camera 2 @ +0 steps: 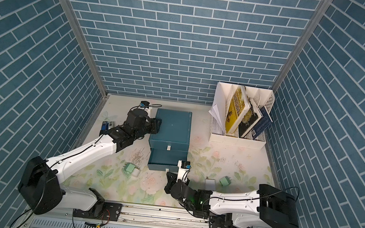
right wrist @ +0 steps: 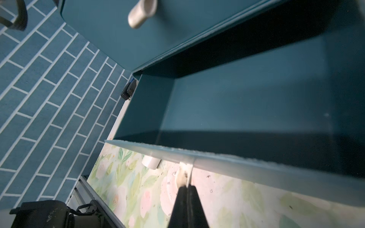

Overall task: Place the plugs into the drawer by color
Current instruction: Open the drawer in the storage box, then pick up the plug from the center of the board, then place the plug in the drawer.

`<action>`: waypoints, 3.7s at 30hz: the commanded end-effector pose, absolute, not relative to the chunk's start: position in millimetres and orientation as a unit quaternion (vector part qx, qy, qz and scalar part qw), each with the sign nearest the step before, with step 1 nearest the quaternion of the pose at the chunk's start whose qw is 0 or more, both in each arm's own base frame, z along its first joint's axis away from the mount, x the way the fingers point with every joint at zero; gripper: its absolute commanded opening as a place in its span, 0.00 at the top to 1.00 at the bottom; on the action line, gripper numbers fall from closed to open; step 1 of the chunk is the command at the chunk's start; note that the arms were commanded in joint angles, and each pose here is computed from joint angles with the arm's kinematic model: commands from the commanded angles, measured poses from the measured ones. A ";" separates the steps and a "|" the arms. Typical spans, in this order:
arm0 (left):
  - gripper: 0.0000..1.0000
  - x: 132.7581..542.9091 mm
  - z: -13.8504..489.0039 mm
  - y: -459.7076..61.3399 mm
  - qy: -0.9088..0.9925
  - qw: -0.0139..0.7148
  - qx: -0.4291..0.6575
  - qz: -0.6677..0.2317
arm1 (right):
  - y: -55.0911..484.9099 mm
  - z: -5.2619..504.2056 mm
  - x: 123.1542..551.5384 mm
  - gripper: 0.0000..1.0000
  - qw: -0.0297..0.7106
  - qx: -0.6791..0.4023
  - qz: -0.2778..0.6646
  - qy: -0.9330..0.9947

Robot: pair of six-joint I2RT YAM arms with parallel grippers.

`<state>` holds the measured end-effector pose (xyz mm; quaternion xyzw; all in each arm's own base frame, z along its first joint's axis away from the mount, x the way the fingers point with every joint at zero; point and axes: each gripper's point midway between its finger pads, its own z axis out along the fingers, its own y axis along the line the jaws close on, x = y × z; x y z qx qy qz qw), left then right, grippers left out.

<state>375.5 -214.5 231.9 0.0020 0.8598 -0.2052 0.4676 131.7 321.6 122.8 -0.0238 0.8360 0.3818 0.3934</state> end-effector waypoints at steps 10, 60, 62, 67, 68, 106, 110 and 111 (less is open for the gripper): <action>0.54 357.9 176.3 -210.7 0.899 0.393 -0.009 -0.195 | 296.5 103.6 121.4 1.00 0.395 -0.033 0.322 0.860; 0.39 314.0 231.3 -189.0 0.875 0.423 -0.012 -0.236 | 40.8 7.6 184.4 0.47 0.168 0.309 0.087 0.932; 0.39 314.2 233.8 -188.3 0.874 0.425 -0.012 -0.235 | 37.6 5.4 183.0 0.54 0.168 0.310 0.077 0.933; 0.39 313.8 237.1 -184.0 0.874 0.430 -0.015 -0.226 | 47.8 43.5 206.3 0.94 0.220 0.265 0.086 0.935; 0.39 313.2 236.9 -182.8 0.875 0.430 -0.016 -0.224 | 60.9 66.0 216.2 0.98 0.249 0.237 0.106 0.933; 0.28 253.4 175.0 -101.8 0.903 0.394 -0.122 -0.121 | 277.6 202.8 216.6 0.51 0.378 -0.084 0.160 0.908; 0.22 238.0 143.2 -88.3 0.913 0.364 -0.153 -0.100 | 282.8 208.7 215.6 0.35 0.387 -0.091 0.169 0.902; 0.11 237.2 140.5 -89.5 0.914 0.360 -0.155 -0.105 | 283.0 212.3 214.7 0.33 0.392 -0.093 0.170 0.899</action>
